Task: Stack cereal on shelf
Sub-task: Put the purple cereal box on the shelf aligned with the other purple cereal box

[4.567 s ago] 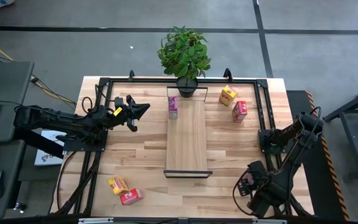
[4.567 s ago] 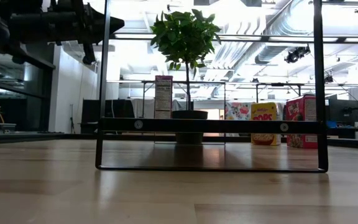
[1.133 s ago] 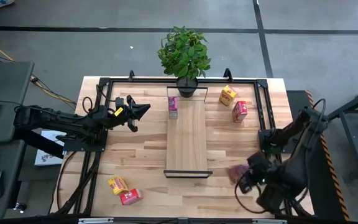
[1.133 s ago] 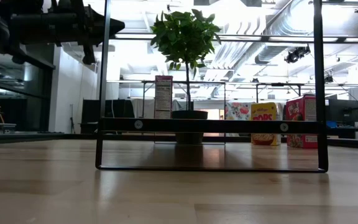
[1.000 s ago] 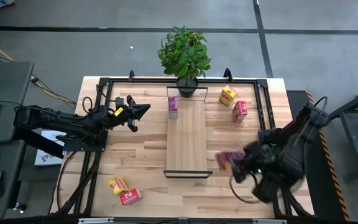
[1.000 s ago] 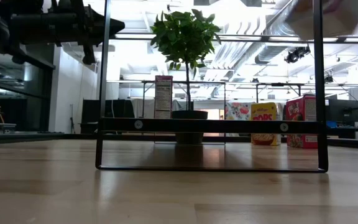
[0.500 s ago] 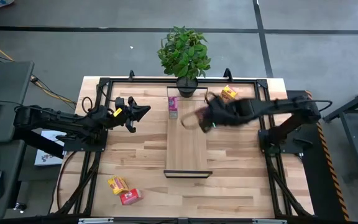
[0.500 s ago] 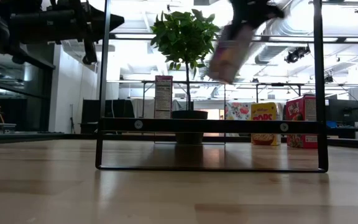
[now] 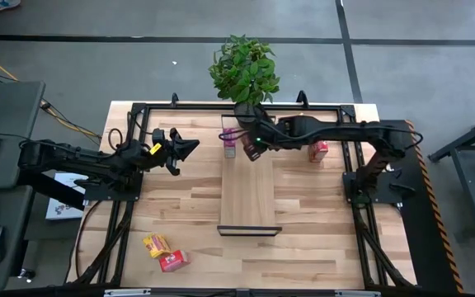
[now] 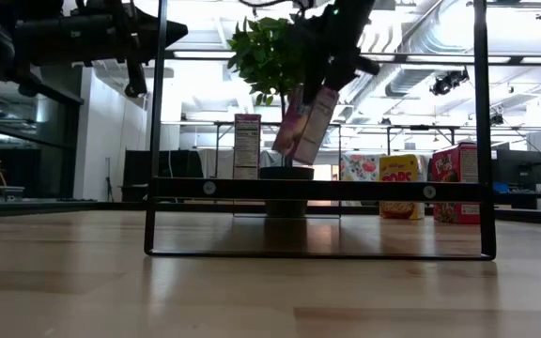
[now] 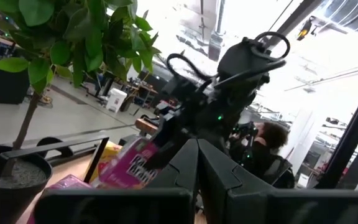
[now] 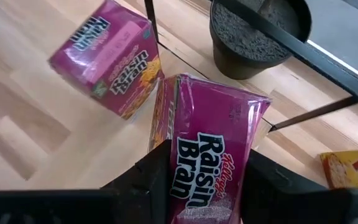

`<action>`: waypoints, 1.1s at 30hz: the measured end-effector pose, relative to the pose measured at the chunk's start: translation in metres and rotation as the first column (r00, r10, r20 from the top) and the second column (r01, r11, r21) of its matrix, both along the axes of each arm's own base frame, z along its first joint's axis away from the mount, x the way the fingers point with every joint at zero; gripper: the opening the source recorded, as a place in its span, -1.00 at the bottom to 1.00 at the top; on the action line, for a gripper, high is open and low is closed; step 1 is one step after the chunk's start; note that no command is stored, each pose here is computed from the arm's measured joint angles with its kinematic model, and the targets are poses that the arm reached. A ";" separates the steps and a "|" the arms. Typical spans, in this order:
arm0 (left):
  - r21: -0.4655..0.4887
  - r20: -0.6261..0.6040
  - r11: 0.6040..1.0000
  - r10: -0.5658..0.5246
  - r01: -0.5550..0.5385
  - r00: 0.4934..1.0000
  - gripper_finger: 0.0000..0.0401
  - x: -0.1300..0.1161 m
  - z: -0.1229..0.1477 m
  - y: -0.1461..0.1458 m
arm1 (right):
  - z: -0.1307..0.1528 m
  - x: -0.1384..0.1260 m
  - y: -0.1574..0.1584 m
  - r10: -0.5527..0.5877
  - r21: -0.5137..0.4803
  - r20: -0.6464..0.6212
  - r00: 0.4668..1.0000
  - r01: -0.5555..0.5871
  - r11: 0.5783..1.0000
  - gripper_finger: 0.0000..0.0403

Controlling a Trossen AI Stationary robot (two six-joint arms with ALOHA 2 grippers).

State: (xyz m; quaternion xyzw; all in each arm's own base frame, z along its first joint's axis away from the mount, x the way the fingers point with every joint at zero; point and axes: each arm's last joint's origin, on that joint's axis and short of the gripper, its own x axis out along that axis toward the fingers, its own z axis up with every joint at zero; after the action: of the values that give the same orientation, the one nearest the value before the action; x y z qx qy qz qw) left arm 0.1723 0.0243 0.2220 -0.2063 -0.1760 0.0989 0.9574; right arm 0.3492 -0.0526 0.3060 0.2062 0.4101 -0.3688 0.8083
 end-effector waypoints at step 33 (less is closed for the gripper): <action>-0.002 0.003 1.000 0.015 -0.015 1.000 -1.00 0.000 0.000 0.001 | -0.025 0.018 -0.002 0.012 0.011 -0.040 0.999 -0.012 1.000 -0.34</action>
State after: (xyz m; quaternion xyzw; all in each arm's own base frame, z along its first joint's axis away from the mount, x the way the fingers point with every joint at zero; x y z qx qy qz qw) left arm 0.1721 0.0248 0.2223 -0.2058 -0.1790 0.1061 0.9562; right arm 0.3671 -0.0547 0.2812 0.2004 0.4295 -0.3658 0.8010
